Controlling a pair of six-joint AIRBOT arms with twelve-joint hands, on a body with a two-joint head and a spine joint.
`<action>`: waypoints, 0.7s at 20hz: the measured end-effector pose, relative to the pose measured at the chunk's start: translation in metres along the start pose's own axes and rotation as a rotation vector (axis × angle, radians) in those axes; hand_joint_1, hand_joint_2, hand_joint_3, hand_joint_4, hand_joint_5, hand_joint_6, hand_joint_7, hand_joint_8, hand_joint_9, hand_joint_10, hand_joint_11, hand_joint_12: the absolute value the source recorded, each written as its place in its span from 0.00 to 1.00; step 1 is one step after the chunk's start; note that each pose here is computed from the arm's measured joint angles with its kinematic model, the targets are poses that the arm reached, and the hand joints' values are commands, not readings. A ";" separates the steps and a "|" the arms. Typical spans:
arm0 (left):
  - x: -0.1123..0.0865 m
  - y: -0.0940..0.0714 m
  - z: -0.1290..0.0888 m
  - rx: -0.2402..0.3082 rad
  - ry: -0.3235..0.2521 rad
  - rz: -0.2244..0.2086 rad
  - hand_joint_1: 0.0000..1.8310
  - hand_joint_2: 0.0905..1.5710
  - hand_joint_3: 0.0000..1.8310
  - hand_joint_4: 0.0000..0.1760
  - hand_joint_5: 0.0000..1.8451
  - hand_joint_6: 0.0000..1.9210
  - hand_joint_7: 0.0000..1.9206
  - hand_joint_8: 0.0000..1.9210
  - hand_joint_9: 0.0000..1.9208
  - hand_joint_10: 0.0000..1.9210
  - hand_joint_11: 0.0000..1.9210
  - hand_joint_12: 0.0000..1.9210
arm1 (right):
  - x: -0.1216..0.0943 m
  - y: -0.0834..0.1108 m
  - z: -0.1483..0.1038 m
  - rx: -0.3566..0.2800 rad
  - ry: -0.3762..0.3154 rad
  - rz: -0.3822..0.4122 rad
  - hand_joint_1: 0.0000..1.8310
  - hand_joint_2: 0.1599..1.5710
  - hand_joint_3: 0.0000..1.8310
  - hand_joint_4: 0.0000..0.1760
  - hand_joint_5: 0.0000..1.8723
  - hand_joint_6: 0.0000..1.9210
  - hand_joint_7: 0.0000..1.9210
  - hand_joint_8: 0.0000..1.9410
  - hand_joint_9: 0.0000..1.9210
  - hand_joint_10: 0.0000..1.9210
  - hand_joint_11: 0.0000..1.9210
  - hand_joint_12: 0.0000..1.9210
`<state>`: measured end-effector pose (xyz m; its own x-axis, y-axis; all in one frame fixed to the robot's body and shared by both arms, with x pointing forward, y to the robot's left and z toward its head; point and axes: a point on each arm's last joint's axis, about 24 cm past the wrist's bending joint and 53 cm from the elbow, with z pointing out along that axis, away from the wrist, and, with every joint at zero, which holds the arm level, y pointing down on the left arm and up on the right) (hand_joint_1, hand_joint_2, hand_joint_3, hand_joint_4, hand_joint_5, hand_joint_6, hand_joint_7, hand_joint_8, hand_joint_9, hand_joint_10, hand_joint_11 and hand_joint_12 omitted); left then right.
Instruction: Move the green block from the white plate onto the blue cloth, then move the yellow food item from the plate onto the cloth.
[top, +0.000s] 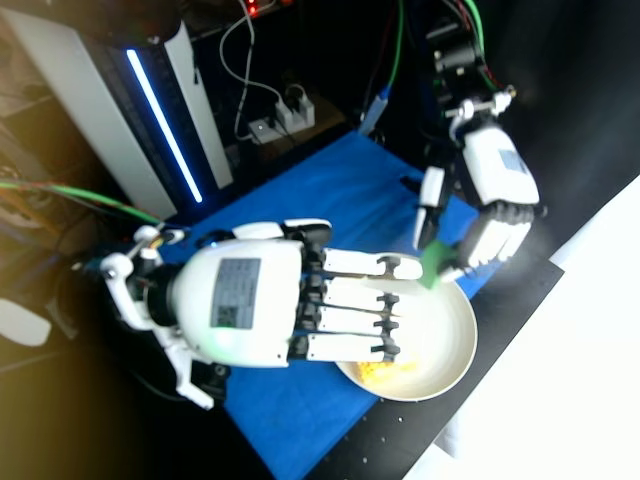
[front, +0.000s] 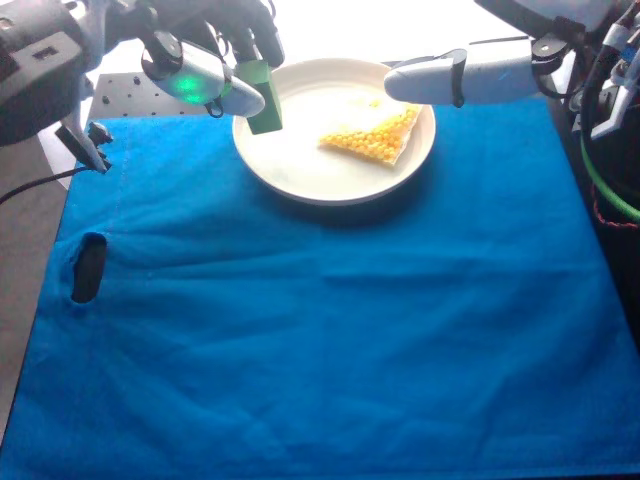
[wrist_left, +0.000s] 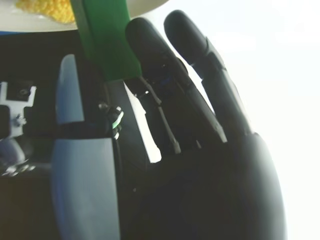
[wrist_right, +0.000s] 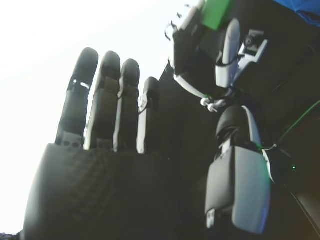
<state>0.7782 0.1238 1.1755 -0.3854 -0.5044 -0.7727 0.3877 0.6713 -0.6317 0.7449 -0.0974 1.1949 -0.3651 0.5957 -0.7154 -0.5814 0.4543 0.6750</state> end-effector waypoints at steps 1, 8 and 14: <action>-0.002 -0.006 -0.005 0.022 -0.004 0.002 0.69 0.71 0.00 0.00 0.47 0.46 0.51 0.64 0.72 0.00 0.49 0.46 | 0.000 0.000 0.000 0.000 0.000 0.000 0.26 0.57 0.00 0.27 0.20 0.00 0.25 0.00 0.25 0.00 0.13 0.38; 0.006 -0.022 -0.038 0.119 0.050 -0.005 0.69 0.68 0.00 0.00 0.59 0.33 0.52 0.59 0.58 0.30 0.51 0.47 | 0.000 0.000 0.000 0.000 -0.004 0.009 0.24 0.55 0.00 0.52 0.23 0.01 0.29 0.01 0.27 0.01 0.15 0.40; 0.020 -0.043 -0.057 0.186 0.112 0.092 0.69 0.68 0.00 0.00 0.57 0.31 0.52 0.62 0.53 0.43 0.43 0.63 | 0.002 -0.004 -0.002 0.012 -0.002 0.015 0.24 0.53 0.00 0.38 0.24 0.00 0.32 0.00 0.31 0.00 0.17 0.46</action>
<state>0.7060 0.1154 1.1906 -0.4278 -0.3751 -0.8224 0.5690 0.5952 -0.5675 0.7449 -0.0996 1.1902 -0.3722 0.6040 -0.7048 -0.5672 0.4531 0.6878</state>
